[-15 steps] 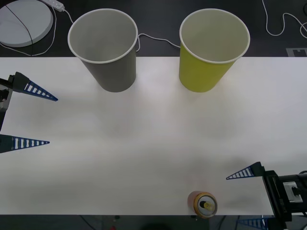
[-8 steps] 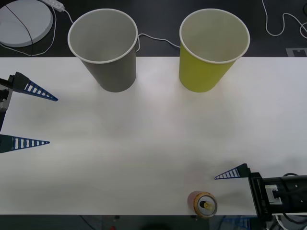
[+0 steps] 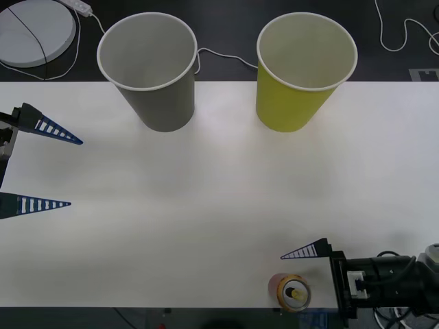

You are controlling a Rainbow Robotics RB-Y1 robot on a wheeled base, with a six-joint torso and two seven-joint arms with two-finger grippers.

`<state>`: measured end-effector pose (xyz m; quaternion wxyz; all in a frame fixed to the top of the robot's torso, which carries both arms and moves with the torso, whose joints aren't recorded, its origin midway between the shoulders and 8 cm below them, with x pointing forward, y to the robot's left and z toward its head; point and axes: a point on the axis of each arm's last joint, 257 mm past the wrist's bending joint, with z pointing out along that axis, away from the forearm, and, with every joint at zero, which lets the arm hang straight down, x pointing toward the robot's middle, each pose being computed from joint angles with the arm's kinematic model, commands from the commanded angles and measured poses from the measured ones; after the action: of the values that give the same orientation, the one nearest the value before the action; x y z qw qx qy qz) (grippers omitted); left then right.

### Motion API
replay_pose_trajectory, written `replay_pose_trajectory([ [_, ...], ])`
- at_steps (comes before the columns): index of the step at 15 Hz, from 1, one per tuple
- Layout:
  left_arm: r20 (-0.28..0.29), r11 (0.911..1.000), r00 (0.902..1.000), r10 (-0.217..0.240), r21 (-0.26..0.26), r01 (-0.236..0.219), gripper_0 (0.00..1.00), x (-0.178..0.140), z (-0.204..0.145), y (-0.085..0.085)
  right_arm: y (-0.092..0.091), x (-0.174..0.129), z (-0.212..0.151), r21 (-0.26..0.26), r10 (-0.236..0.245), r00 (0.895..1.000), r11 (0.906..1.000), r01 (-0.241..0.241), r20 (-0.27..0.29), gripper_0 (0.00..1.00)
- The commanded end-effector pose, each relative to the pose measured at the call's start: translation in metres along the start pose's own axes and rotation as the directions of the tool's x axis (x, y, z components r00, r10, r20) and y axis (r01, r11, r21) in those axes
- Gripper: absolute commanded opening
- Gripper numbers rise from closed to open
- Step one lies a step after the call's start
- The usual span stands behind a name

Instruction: Put the can into the green bin and the plastic bottle into the gray bin

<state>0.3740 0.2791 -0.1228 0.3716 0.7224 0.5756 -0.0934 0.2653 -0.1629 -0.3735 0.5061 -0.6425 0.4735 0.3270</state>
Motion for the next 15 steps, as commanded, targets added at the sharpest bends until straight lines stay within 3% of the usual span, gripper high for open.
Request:
replay_pose_trajectory([
  [1, 0.000, 1.0000, 1.0000, 0.000, 0.000, 0.000, 1.00, 0.000, 0.000, 0.000, 0.006, -0.003, 0.011, -0.012, 0.000, 1.000, 0.9999, 0.000, 0.017, 1.00],
  [7, 0.000, 1.0000, 1.0000, 0.000, 0.000, 0.000, 1.00, 0.000, 0.000, 0.000, 0.008, -0.003, 0.015, -0.016, -0.005, 1.000, 0.9999, 0.005, 0.023, 1.00],
  [8, 0.000, 1.0000, 1.0000, 0.000, 0.000, 0.000, 1.00, 0.000, 0.000, 0.000, 0.008, -0.003, 0.015, -0.017, -0.006, 1.000, 0.9998, 0.006, 0.022, 0.78],
  [9, 0.000, 1.0000, 1.0000, 0.000, 0.000, 0.000, 1.00, 0.000, 0.000, 0.000, 0.008, -0.004, 0.016, -0.017, -0.005, 1.000, 0.9998, 0.005, 0.024, 0.17],
  [10, 0.000, 1.0000, 1.0000, 0.000, 0.000, 0.000, 1.00, 0.000, 0.000, 0.000, 0.009, -0.004, 0.018, -0.017, 0.001, 1.000, 0.9999, 0.000, 0.027, 0.00],
  [15, 0.000, 1.0000, 1.0000, 0.000, 0.000, 0.000, 1.00, 0.000, 0.000, 0.000, 0.010, -0.006, 0.028, -0.015, 0.008, 0.999, 0.9999, -0.007, 0.041, 0.00],
])
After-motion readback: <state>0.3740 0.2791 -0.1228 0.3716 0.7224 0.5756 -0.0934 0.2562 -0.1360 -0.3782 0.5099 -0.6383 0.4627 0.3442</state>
